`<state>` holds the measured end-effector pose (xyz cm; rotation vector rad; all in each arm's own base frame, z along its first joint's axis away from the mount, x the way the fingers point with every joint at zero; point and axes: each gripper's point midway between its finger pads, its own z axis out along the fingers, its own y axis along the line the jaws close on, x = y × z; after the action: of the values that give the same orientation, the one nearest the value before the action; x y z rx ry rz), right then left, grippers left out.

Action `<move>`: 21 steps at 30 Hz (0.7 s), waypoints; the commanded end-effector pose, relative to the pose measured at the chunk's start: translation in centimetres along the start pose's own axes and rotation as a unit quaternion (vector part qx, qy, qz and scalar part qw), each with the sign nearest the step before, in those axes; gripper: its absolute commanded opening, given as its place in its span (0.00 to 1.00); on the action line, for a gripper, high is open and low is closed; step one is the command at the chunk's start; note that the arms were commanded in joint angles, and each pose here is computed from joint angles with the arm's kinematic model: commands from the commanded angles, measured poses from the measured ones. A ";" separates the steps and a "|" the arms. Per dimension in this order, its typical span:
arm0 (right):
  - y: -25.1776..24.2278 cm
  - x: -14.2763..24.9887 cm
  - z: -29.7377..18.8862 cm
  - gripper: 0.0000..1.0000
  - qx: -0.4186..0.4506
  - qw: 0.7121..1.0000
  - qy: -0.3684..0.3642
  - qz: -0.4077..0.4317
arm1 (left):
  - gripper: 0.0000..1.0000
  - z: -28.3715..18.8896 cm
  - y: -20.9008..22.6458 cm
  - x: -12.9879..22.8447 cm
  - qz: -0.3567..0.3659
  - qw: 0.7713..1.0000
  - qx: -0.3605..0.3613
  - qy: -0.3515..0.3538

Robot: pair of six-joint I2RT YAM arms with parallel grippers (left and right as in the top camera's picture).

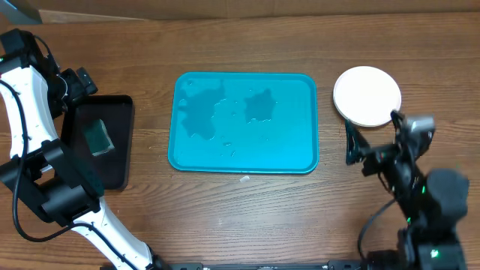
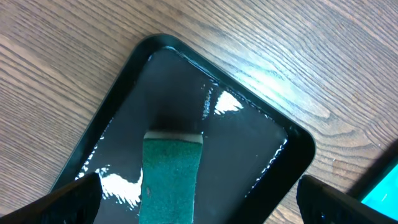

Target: Clean dirty plates on tray and stack at the side

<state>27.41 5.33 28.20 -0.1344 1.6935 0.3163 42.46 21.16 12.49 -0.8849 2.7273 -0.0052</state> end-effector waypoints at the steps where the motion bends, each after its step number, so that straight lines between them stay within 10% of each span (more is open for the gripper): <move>1: -0.1 2.0 -0.8 1.00 0.001 1.000 -0.024 -0.007 | 1.00 -0.4 0.2 -0.1 -0.007 1.000 -0.002 -0.004; 21: -0.4 5.2 -3.2 1.00 0.001 0.987 -0.160 -0.024 | 0.99 -0.4 0.2 -0.1 -0.007 1.000 -0.002 -0.004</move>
<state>23.88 5.12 23.31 -0.1469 1.3979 0.3047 42.45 21.15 12.48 -0.8851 2.7280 -0.0053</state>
